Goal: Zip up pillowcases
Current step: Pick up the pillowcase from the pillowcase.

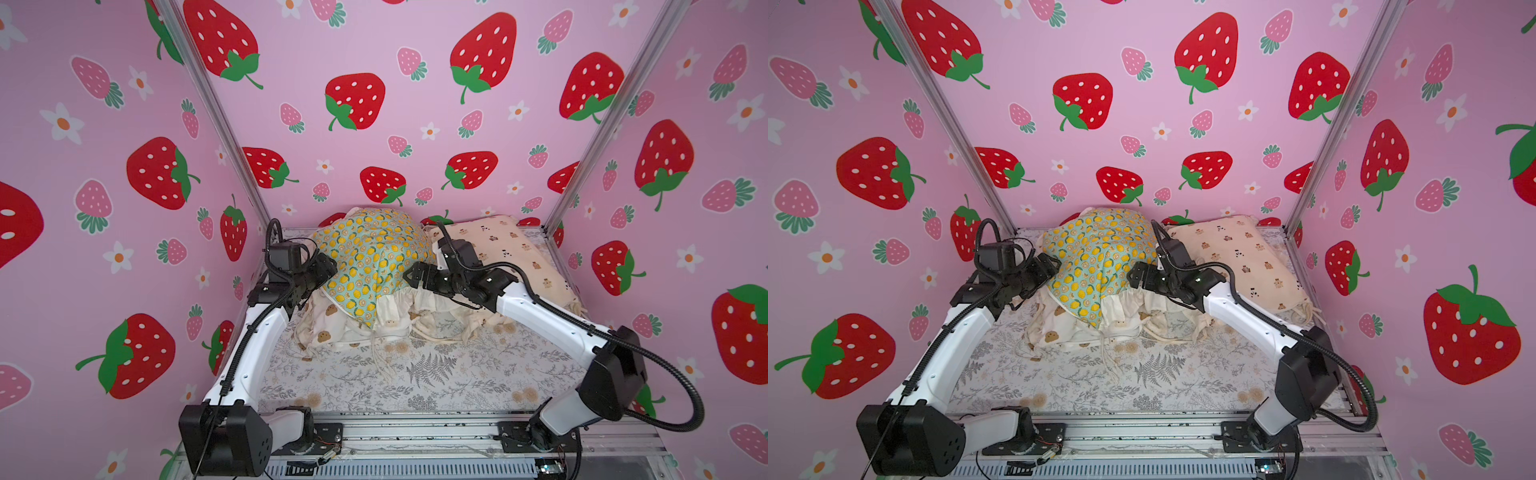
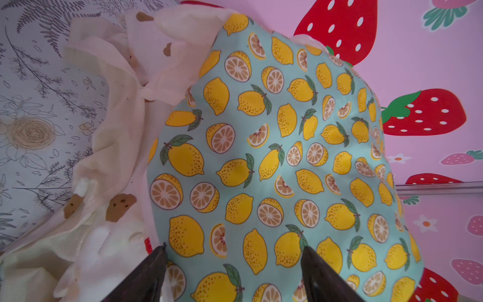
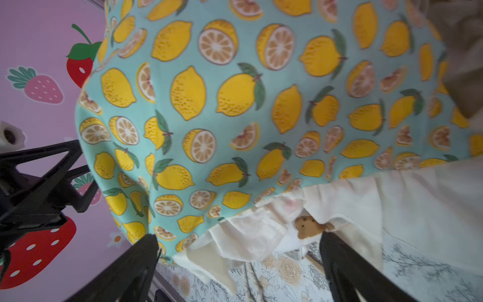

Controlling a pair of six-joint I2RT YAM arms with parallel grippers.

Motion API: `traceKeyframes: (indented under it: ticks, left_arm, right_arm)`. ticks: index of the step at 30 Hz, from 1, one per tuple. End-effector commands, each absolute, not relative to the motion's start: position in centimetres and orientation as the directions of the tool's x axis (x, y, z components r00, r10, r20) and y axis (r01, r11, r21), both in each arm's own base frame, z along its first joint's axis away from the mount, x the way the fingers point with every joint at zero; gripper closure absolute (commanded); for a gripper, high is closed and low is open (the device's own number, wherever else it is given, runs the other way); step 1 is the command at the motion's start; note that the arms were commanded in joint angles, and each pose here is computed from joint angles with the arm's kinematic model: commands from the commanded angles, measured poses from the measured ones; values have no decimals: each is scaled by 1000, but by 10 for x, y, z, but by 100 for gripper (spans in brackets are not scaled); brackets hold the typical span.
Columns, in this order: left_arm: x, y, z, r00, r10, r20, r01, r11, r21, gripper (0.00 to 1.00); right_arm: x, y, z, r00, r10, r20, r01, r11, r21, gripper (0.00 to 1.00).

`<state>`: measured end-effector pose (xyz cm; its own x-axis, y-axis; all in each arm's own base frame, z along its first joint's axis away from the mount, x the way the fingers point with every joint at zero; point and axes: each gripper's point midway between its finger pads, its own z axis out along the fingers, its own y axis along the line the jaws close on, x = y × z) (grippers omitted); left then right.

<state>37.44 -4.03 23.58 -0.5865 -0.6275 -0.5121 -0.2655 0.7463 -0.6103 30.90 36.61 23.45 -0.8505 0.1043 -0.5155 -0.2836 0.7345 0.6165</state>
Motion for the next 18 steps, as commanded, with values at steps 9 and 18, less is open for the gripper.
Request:
traceKeyframes:
  ticks: [9,18]
  left_arm:
    - [381,-51,223,-601,-648,-468,-240,705,-668,33]
    - [378,-50,247,-576,-643,-506,-203,711,-673,31]
  right_arm:
    - [342,410,221,-801,85,-592,-282,819,500,26]
    - [364,396,266,-649,34,-760,-359,867,345,79]
